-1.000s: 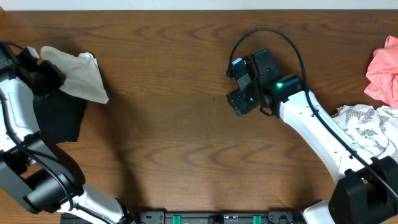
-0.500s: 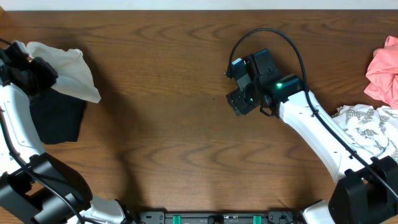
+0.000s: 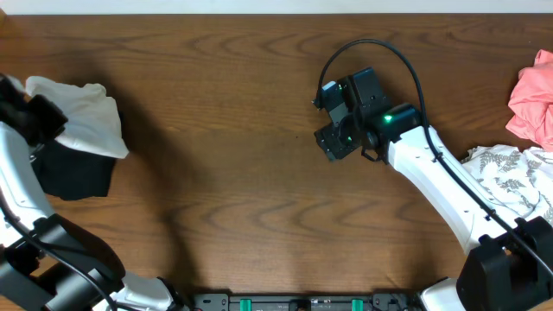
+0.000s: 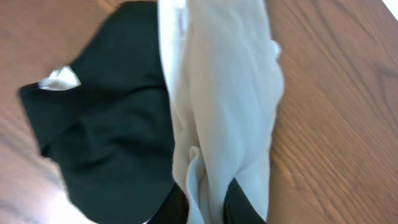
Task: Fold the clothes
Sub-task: 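Lower and release the white bundle on top of the black garment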
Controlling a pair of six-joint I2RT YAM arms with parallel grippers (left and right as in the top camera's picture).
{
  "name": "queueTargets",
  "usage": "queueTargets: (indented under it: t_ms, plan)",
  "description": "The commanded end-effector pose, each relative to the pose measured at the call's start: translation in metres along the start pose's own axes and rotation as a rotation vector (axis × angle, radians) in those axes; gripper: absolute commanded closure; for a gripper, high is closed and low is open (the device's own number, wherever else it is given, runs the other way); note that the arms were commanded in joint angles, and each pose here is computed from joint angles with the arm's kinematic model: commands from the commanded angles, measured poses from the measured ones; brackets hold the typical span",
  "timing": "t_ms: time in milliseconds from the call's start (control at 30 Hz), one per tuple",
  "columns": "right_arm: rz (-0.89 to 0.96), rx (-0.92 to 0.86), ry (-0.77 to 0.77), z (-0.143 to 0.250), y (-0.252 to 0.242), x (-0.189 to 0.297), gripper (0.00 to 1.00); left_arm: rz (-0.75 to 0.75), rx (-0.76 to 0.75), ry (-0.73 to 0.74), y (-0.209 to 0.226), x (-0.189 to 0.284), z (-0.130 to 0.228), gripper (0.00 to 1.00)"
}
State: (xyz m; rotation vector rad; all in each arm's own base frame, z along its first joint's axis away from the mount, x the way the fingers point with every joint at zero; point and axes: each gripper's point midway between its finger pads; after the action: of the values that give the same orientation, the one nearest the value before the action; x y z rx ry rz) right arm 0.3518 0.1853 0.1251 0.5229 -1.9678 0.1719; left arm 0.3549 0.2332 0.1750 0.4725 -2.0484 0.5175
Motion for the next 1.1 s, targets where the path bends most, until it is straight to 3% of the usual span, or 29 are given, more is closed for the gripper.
queueTargets:
  t_ms: [0, 467, 633, 667, 833, 1067]
  plan:
    - [0.006, -0.012, -0.019, -0.003, -0.003, 0.006, 0.28, -0.076, 0.011, -0.049, 0.024, 0.017, -0.012, 0.92]
    - [0.006, -0.013, -0.013, -0.002, -0.003, 0.006, 0.28, -0.237, 0.104, -0.006, 0.087, 0.009, -0.002, 0.92]
    - [0.007, -0.016, -0.011, -0.001, -0.004, 0.006, 0.28, -0.235, 0.113, 0.039, 0.091, -0.006, 0.007, 0.72]
    - [0.008, -0.016, -0.011, -0.001, -0.004, 0.006, 0.28, -0.234, 0.115, 0.050, 0.091, -0.008, 0.009, 0.64]
    - [0.007, -0.016, -0.009, -0.001, -0.004, 0.006, 0.28, -0.232, 0.118, 0.075, 0.093, -0.016, 0.014, 0.50]
    - [0.008, -0.016, -0.006, 0.000, -0.004, 0.006, 0.27, -0.274, 0.116, 0.075, 0.100, -0.014, 0.014, 0.48]
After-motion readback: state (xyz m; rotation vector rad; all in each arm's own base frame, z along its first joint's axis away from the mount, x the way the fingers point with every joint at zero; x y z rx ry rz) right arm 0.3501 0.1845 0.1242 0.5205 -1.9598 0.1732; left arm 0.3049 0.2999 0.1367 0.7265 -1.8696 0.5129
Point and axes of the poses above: each gripper's point midway between its finger pads, its own x axis back along the fingers, its own y axis along the line the jaws close on, z = x × y, and after that the axes turned 10 degrees about -x, right-handed
